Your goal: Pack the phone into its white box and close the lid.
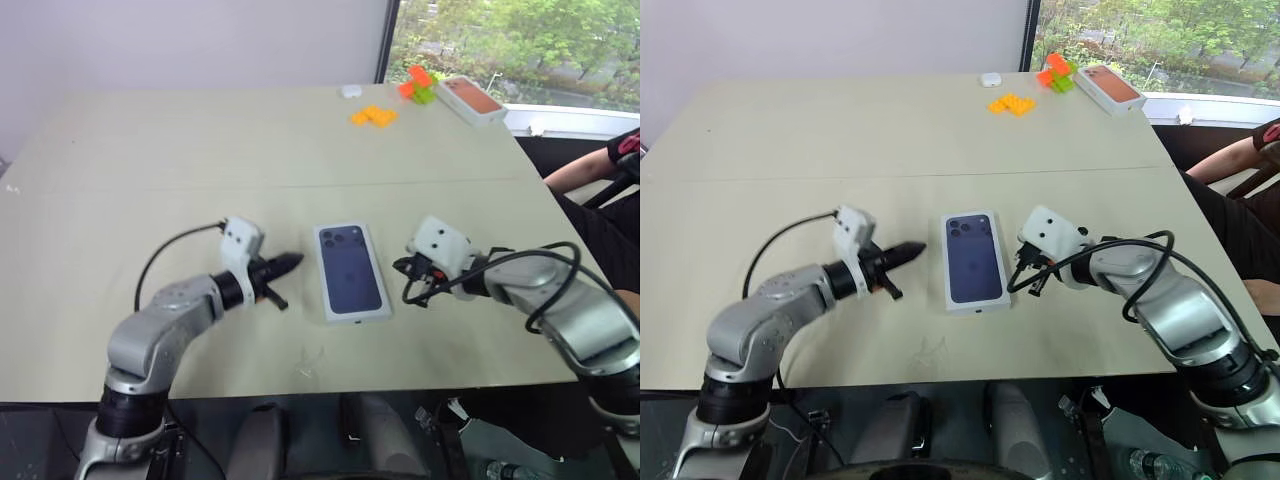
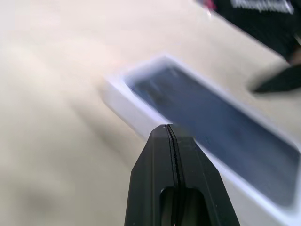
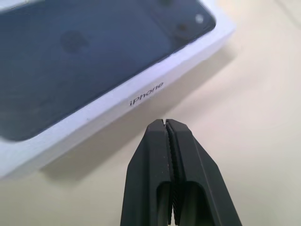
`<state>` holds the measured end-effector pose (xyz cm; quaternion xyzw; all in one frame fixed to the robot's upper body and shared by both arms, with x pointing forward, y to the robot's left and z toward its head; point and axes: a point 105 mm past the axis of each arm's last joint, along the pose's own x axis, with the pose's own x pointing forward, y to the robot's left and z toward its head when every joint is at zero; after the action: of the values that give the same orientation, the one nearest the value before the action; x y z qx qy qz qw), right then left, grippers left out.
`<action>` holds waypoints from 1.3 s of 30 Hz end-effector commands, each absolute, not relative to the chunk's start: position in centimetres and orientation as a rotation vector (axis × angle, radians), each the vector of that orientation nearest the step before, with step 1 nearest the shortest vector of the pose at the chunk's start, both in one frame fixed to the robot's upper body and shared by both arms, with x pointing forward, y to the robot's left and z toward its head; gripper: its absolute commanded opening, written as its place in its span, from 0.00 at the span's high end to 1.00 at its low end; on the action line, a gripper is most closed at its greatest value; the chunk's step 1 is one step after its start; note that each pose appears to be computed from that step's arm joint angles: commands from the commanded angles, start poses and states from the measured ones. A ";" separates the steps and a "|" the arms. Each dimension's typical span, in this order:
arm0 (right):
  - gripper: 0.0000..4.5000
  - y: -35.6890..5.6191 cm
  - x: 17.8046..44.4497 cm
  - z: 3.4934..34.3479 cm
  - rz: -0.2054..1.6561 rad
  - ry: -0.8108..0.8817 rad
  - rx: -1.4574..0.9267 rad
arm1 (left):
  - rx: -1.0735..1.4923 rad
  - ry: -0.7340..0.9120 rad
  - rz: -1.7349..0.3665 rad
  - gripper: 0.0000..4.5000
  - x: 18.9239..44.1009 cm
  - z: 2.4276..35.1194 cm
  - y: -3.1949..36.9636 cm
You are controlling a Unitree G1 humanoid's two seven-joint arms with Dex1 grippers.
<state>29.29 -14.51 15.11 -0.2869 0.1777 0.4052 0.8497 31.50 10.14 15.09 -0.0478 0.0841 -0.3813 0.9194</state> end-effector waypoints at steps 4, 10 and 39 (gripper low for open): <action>0.98 -11.0 25.1 15.4 1.114 0.326 -0.525 | 0.056 0.142 -0.759 1.00 35.2 16.0 6.6; 0.98 -10.3 24.8 11.9 1.080 0.440 -0.572 | 0.160 0.286 -0.803 1.00 35.5 12.8 5.1; 0.98 -21.1 32.7 16.7 0.494 0.111 -0.327 | 0.145 0.109 -0.312 1.00 30.1 14.4 27.1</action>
<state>32.50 -20.96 15.14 -0.1492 0.0883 0.2486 0.9530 30.42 26.82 12.74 0.0585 0.0859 -0.1490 0.9833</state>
